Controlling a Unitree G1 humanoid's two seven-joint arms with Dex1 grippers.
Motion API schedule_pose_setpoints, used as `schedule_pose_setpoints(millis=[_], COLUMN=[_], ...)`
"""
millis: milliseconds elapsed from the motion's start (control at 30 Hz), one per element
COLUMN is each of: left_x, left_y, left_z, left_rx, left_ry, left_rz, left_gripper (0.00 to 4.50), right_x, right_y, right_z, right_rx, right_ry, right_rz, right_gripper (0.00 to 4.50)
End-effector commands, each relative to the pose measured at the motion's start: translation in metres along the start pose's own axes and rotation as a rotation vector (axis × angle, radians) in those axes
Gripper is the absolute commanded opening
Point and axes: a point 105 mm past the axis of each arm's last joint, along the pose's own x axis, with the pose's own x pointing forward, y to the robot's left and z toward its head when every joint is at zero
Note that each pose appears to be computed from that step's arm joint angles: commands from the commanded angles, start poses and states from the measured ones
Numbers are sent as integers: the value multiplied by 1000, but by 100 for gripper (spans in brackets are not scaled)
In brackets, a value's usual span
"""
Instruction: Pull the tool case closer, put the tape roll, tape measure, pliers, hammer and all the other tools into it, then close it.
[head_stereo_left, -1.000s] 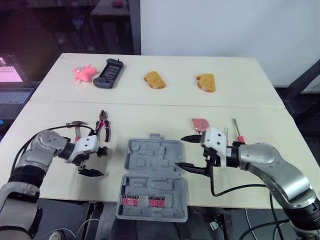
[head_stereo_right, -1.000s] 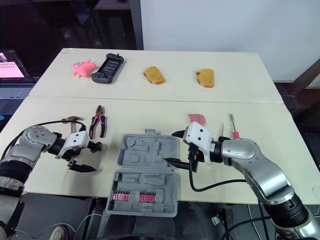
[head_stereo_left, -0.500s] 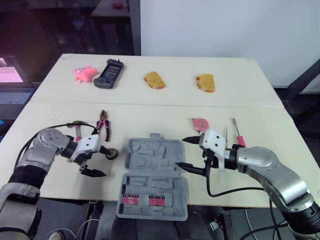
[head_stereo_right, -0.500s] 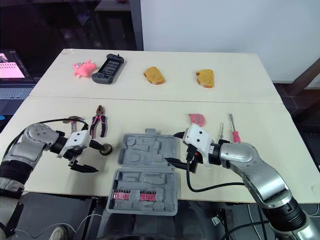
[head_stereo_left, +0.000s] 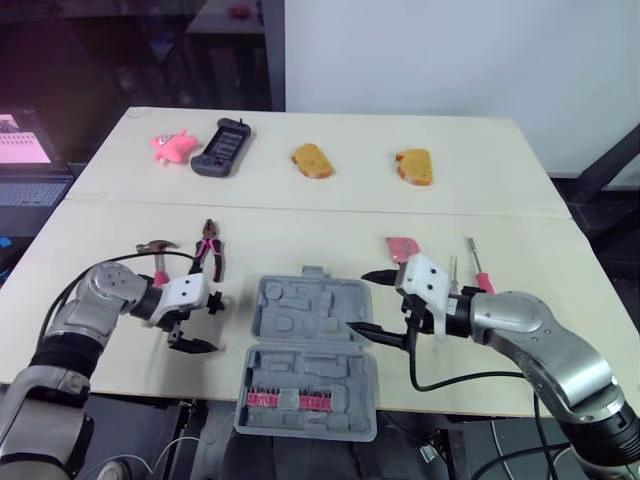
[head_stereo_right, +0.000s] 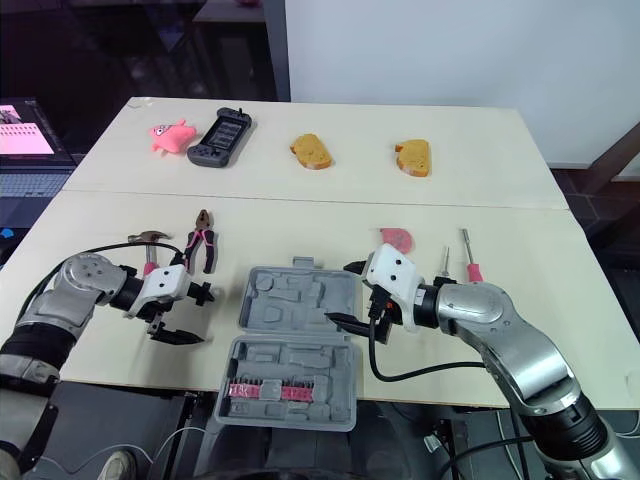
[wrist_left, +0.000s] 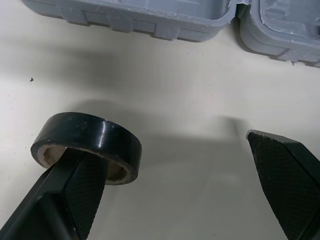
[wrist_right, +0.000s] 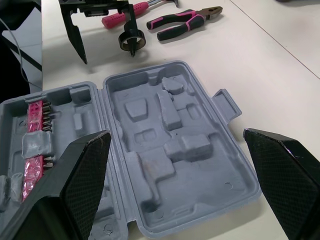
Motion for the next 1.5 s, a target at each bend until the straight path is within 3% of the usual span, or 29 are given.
schedule_pose_setpoints(millis=[33, 267, 300, 667, 867, 1200, 1500], left_x=[2, 1, 0, -14, -25, 6, 29], left_y=[0, 4, 4, 13, 31, 51, 55], left_z=[-4, -1, 0, 21, 64, 99, 104], left_rx=[-8, -4, -1, 58, 111, 204, 260], left_ry=[23, 10, 8, -11, -24, 88, 130], left_rz=[-7, 0, 1, -12, -57, -202, -265], left_gripper=[368, 38, 7, 7, 7, 7, 7], right_x=[0, 2, 2, 3, 4, 5, 5], right_y=[4, 5, 5, 3, 5, 8, 13], right_z=[11, 10, 10, 9, 9, 11, 12], right_rx=[-33, -26, -26, -31, -24, -13, 5], right_ry=[-34, -33, -33, -30, -30, -44, -49], right_rz=[5, 4, 3, 0, -2, -22, -55], right_gripper=[450, 450, 450, 450, 450, 450, 450])
